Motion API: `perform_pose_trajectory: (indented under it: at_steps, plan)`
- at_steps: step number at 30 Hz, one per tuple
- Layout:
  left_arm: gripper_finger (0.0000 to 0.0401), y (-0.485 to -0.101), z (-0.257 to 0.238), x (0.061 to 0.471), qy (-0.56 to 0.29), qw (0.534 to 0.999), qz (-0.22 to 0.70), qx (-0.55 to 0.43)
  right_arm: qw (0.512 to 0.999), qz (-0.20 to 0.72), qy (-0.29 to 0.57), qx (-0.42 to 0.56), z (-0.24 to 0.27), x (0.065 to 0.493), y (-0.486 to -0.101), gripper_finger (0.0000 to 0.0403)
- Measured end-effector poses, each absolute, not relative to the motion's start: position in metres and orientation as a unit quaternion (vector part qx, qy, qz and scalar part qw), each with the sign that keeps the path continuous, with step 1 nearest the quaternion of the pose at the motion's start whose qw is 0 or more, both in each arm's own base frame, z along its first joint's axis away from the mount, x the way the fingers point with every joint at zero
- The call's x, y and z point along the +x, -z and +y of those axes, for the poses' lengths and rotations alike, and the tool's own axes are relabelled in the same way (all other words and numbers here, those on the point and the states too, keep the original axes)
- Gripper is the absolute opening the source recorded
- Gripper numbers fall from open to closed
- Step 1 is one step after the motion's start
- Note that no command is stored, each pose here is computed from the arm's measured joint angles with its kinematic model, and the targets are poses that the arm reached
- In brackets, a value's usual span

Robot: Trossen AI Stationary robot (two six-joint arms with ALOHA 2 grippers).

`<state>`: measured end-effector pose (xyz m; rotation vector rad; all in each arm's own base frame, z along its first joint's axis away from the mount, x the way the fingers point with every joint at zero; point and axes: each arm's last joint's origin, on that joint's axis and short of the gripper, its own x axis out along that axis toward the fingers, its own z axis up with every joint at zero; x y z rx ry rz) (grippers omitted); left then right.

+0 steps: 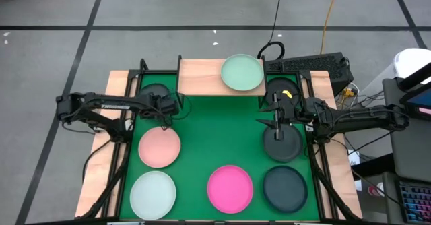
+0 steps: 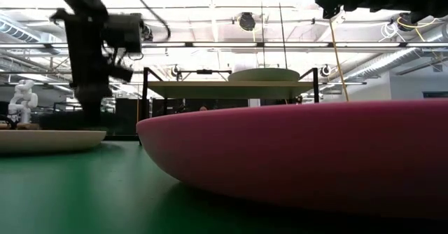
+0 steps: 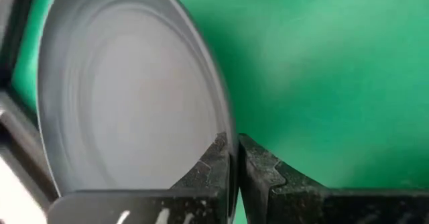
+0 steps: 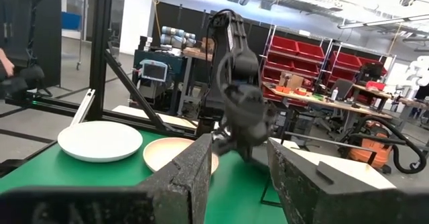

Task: Place and stack plates onto a shelf
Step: Stack the left black plate on top of the green plate on the shelf

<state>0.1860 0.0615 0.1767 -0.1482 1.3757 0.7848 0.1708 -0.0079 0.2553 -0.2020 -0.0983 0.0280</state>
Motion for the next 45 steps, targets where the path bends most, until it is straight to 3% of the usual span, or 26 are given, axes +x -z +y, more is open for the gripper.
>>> perform_pose_trajectory:
  at_steps: [8, 15, 23, 36, 45]
  plan:
    - [0.0017, -0.256, 0.051, 0.184, -0.404, 0.767, 0.492, -0.087, 0.994, -0.049, -0.014, -0.101, -0.008, 0.171, -0.255, 0.0130]
    - [0.0017, -0.328, 0.046, 0.181, -0.415, 0.840, 0.347, -0.043, 0.995, -0.049, -0.015, -0.088, -0.008, 0.171, -0.255, 0.0130]
    - [0.0017, -0.386, 0.043, 0.236, -0.283, 0.942, 0.159, 0.080, 0.993, -0.089, -0.012, -0.080, -0.008, 0.169, -0.263, 0.0130]
    - [0.0048, -0.361, 0.068, 0.367, -0.217, 0.915, 0.248, 0.234, 0.989, -0.128, -0.010, -0.075, -0.007, 0.148, -0.277, 0.0130]
    - [0.0058, -0.323, 0.093, 0.411, -0.212, 0.889, 0.304, 0.268, 0.989, -0.137, -0.015, -0.051, -0.006, 0.139, -0.280, 0.0130]
